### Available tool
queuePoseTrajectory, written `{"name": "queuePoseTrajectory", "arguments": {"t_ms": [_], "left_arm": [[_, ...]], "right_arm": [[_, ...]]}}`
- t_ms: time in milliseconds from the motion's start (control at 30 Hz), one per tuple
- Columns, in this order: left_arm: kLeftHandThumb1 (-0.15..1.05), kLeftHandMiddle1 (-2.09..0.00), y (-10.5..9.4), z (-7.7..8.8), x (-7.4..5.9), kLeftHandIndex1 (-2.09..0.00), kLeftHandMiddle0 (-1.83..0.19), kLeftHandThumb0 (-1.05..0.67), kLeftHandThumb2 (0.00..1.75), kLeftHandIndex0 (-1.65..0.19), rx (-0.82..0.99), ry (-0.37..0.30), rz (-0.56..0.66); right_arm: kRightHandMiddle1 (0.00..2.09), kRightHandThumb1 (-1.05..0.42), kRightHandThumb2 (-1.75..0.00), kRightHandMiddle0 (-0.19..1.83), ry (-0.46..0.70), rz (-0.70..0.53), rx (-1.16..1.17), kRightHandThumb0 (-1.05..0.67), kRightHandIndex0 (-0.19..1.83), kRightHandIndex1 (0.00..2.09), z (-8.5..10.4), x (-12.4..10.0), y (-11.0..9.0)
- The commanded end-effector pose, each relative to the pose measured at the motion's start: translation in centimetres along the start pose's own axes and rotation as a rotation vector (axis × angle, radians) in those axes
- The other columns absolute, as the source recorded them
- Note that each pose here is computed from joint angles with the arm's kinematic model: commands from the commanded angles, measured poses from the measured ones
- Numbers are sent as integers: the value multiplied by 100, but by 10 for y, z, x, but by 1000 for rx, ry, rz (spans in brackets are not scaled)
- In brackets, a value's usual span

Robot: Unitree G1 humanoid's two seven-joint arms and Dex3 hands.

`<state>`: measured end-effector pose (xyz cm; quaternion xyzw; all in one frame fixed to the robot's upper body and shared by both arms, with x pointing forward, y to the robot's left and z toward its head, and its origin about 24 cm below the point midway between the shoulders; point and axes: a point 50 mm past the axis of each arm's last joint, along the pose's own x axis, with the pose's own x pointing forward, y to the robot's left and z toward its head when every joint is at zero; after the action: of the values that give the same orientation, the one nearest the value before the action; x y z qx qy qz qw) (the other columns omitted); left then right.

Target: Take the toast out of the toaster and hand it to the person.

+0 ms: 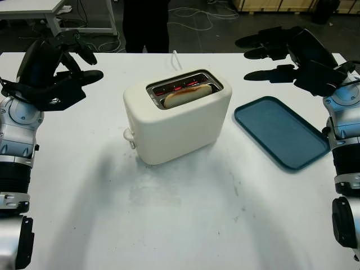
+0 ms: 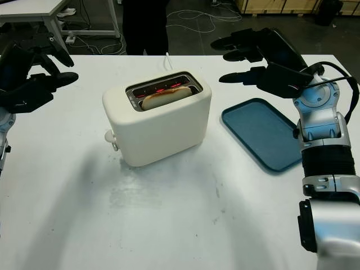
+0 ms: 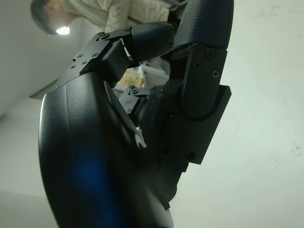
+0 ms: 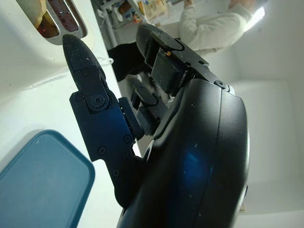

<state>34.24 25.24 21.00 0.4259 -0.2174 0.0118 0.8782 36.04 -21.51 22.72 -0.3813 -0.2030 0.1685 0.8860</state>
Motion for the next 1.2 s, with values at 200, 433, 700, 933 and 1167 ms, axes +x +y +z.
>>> {"name": "queuePoseTrajectory", "arguments": {"t_ms": [200,433,700,933,1167], "left_arm": [[92,-142,1,-2,-2,-143,-71,-105,18,-60,5,1,9],[92,-141,1,-1,-1,-142,-71,-105,17,-60,-6,2,5],[92,-141,0,-1,-1,-143,-72,-105,16,-60,-1,-1,8],[92,-142,0,-2,-1,-143,-71,-105,17,-60,-5,2,10],[92,-141,0,-2,-3,-142,-71,-105,17,-60,-1,4,11]], "right_arm": [[0,-77,0,79,16,-5,8,-57,87,0,-1,-2,1],[0,-77,0,79,5,-7,-6,-56,87,0,-1,-2,0],[0,-76,0,80,9,-6,-1,-54,87,0,0,-2,-1],[0,-77,0,79,10,-2,-6,-56,86,0,-1,-2,-1],[0,-77,0,79,10,-6,3,-56,87,0,-2,-3,0]]}}
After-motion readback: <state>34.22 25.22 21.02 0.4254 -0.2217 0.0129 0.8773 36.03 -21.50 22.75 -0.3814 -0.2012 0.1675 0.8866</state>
